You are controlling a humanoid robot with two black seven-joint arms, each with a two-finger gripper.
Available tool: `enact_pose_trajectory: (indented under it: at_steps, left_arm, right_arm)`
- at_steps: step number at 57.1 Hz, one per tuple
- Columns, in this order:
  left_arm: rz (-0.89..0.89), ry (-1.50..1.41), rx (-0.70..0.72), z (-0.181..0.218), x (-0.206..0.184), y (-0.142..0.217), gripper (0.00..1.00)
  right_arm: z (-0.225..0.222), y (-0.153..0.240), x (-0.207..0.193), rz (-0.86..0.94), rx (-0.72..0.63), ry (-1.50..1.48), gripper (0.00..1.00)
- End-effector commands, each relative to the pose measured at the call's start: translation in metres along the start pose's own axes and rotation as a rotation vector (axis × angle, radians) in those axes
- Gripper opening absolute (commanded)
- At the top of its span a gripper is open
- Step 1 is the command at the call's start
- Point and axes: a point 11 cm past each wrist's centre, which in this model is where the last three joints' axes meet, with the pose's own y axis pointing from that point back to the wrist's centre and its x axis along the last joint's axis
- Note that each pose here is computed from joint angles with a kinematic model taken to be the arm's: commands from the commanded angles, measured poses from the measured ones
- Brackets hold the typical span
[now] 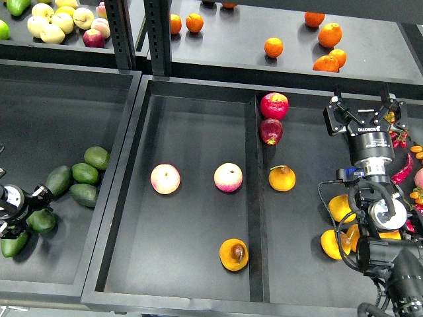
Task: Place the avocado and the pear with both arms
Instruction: 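Move the right gripper toward the brownish-orange pear in the center bin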
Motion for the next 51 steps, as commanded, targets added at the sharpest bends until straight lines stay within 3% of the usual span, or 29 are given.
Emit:
enact_pose_trajectory:
  at_steps: [1, 11, 21, 32, 41, 51]
  left_arm:
    - [-0.002, -0.001, -0.002, 0.001, -0.001, 0.0, 0.8]
    - [-0.004, -0.001, -0.004, 0.001, -0.001, 0.0, 0.82]
    - [-0.004, 0.003, -0.005, 0.001, -0.001, 0.0, 0.83]
    - [-0.017, -0.008, -0.012, 0.007, -0.009, -0.002, 0.83]
    - [-0.033, -0.022, -0.032, 0.019, -0.019, -0.002, 0.87]
    - [-0.036, -0.014, -0.044, 0.023, -0.019, 0.0, 0.88]
  right_arm:
    - [0.002, 0.002, 0.001, 0.001, -0.008, 0.001, 0.99]
    - [0.015, 0.01, 0.007, 0.012, -0.071, 0.014, 0.99]
    - [0.024, 0.024, 0.018, 0.062, -0.344, 0.148, 0.99]
    - [0.002, 0.021, 0.008, 0.125, -0.759, 0.429, 0.99]
    - [-0.016, -0.017, -0.026, 0.109, -0.883, 0.645, 0.99]
    - [-0.012, -0.003, -0.022, 0.182, -1.108, 0.79, 0.99]
